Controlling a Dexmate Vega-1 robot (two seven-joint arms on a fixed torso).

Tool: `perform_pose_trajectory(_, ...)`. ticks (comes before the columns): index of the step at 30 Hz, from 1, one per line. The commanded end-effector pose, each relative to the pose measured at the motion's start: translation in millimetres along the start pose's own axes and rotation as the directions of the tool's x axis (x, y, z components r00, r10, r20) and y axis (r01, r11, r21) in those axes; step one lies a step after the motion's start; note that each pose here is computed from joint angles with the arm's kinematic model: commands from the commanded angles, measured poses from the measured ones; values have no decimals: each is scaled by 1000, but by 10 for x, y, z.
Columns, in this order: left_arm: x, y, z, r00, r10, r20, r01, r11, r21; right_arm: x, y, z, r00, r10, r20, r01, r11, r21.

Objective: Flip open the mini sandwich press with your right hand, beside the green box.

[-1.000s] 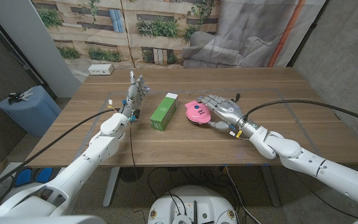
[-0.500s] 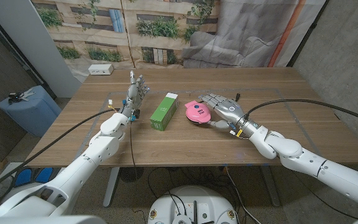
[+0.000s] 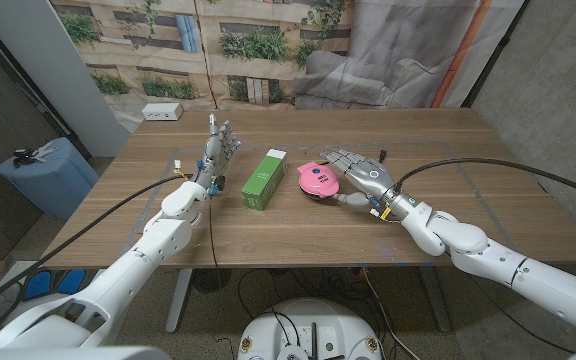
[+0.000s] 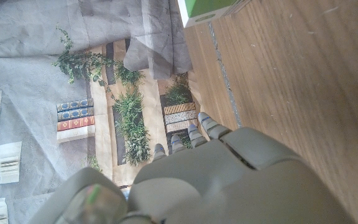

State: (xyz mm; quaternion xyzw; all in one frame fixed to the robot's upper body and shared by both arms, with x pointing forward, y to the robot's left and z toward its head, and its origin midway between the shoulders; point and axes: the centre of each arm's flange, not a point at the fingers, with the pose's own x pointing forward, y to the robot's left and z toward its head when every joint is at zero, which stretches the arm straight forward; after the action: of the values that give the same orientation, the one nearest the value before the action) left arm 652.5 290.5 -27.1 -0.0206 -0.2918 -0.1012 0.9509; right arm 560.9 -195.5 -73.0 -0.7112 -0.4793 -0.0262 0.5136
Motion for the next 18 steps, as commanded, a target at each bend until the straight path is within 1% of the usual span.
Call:
perform_pose_trajectory(1, 0, -1, -1, 1000, -1, 0, 1, 1000, 0, -15, -42, -3, 1000, -22, -14, 22, 1000, 4)
perform_pose_trajectory(4, 1, -2, -1, 1000, -1, 0, 1, 1000, 0, -12, -54, -4, 999, -28, -20, 28, 1000, 4)
perform_pose_trajectory(9, 1, -2, -1, 1000, -1, 0, 1, 1000, 0, 8, -85, -12, 999, -43, -12, 43, 999, 3)
perform_pose_trajectory(18, 1, -1, -2, 1000, -1, 0, 1, 1000, 0, 26, -124, -28, 998, -57, -17, 57, 998, 1)
